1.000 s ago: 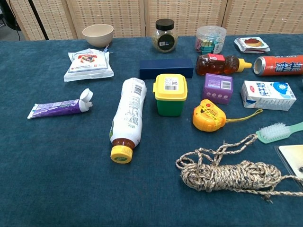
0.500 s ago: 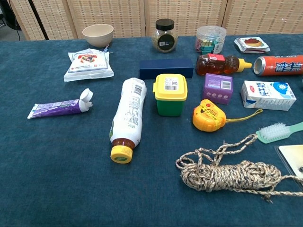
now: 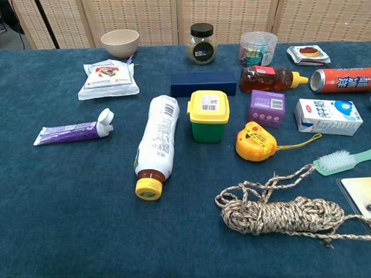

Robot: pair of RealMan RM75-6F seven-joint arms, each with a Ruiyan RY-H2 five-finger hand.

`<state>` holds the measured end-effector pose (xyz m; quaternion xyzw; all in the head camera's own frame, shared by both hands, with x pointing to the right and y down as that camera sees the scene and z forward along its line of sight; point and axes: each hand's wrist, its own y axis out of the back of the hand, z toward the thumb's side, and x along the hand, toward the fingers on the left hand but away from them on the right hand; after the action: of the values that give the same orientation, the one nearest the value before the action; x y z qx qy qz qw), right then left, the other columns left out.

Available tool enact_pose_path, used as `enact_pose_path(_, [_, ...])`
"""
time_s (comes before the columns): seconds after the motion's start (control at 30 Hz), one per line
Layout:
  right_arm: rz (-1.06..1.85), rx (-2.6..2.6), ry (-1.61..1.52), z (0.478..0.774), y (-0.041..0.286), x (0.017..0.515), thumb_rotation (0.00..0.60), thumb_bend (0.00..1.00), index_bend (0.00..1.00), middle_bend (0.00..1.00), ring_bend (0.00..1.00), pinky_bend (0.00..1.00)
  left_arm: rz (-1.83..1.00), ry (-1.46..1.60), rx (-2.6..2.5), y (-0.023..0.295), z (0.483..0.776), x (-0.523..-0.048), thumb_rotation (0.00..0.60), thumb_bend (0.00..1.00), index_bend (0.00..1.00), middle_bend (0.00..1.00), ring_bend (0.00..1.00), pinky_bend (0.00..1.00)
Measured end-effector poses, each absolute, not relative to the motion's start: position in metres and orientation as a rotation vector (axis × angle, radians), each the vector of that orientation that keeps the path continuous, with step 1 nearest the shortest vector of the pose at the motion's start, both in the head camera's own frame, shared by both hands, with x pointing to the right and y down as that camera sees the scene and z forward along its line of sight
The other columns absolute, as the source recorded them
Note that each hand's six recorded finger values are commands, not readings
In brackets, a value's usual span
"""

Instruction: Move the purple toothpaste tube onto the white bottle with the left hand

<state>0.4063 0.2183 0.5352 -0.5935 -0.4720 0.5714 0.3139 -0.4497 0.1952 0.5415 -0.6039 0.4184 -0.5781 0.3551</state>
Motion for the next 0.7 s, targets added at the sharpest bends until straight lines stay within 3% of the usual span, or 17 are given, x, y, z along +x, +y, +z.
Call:
enact_pose_path(0.2, [1.521, -1.557, -1.241, 0.537, 0.215, 0.409, 0.6, 0.0, 0.03, 0.0, 0.0, 0.0, -1.502, 1.011, -1.632, 0.184, 0.557, -0.438, 0.549, 0.28, 0.37, 0.29, 0.32, 0.25])
enact_pose_path(0.7, [1.541, -1.55, -1.23, 0.537, 0.214, 0.41, 0.6, 0.0, 0.03, 0.0, 0.0, 0.0, -1.436, 0.815, -1.746, 0.14, 0.596, -0.383, 0.555, 0.28, 0.28, 0.24, 0.29, 0.28])
